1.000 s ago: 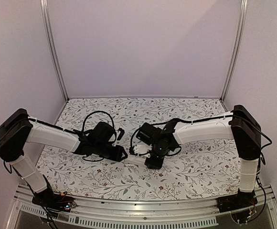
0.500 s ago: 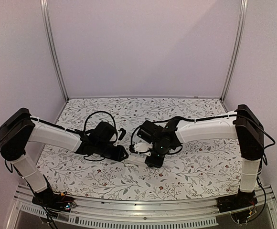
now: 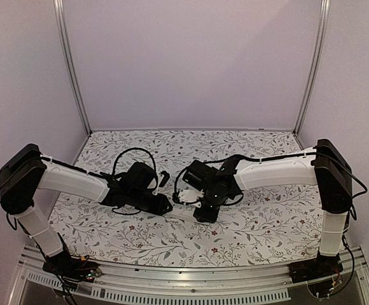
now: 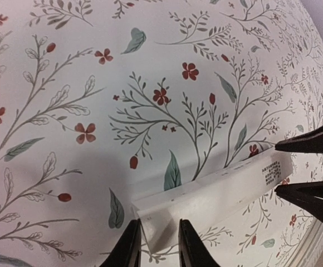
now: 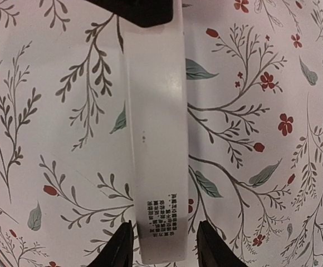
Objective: Load the batteries into the remote control
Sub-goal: Load the battery cover onto the remote control without the battery cover.
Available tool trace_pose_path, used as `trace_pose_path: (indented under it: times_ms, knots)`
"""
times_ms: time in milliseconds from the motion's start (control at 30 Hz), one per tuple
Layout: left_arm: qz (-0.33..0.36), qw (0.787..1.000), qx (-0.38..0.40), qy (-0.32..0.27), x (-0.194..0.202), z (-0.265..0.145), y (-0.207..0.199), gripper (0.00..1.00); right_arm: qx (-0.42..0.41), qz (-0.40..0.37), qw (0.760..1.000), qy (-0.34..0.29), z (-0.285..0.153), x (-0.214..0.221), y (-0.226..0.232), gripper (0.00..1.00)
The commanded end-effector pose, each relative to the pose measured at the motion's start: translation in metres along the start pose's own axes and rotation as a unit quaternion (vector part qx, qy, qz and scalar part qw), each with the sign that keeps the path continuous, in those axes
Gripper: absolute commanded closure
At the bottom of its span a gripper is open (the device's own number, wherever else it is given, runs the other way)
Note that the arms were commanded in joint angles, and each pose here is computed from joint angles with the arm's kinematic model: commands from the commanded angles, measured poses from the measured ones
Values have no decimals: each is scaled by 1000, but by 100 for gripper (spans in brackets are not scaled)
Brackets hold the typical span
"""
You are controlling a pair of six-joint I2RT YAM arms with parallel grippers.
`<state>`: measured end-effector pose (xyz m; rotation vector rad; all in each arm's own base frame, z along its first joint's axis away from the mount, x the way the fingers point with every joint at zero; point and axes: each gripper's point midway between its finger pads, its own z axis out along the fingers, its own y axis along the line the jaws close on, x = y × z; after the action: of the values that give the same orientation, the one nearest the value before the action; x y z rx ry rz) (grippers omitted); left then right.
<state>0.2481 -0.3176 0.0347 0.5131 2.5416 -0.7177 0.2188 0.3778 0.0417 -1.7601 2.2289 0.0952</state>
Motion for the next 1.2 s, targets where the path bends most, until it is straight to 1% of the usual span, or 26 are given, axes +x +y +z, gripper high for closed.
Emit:
trace_pose_path:
  times_ms: [0, 167, 200, 400, 600, 867, 1033, 1100, 1167]
  knots:
    - [11, 1000, -1, 1, 0, 2, -4, 75, -2, -5, 1000, -6, -8, -4, 3, 62]
    - [8, 1000, -15, -8, -1, -1, 1, 75, -8, -7, 1000, 0, -3, -2, 5, 67]
    - [6, 1000, -26, 4, 5, -2, 6, 75, -8, -8, 1000, 1, -1, -2, 5, 68]
    - [9, 999, -39, 8, 7, -3, 11, 78, -12, -10, 1000, 19, 8, 5, 7, 76]
    - [11, 999, -33, 16, 11, 1, 9, 82, -15, -8, 999, 31, 12, 14, 9, 77]
    - [19, 999, -31, 28, 21, 6, 2, 84, -15, 8, 999, 41, 13, 28, 7, 80]
    - [19, 998, -55, 37, 33, 10, 4, 86, -4, 38, 999, 33, 6, 33, -4, 78]
    - [12, 997, -65, 41, 37, 11, 8, 87, 9, 64, 998, 19, -1, 32, -13, 67]
    - [9, 997, -69, 41, 38, 12, 9, 88, 20, 89, 996, -8, -17, 27, -21, 64]
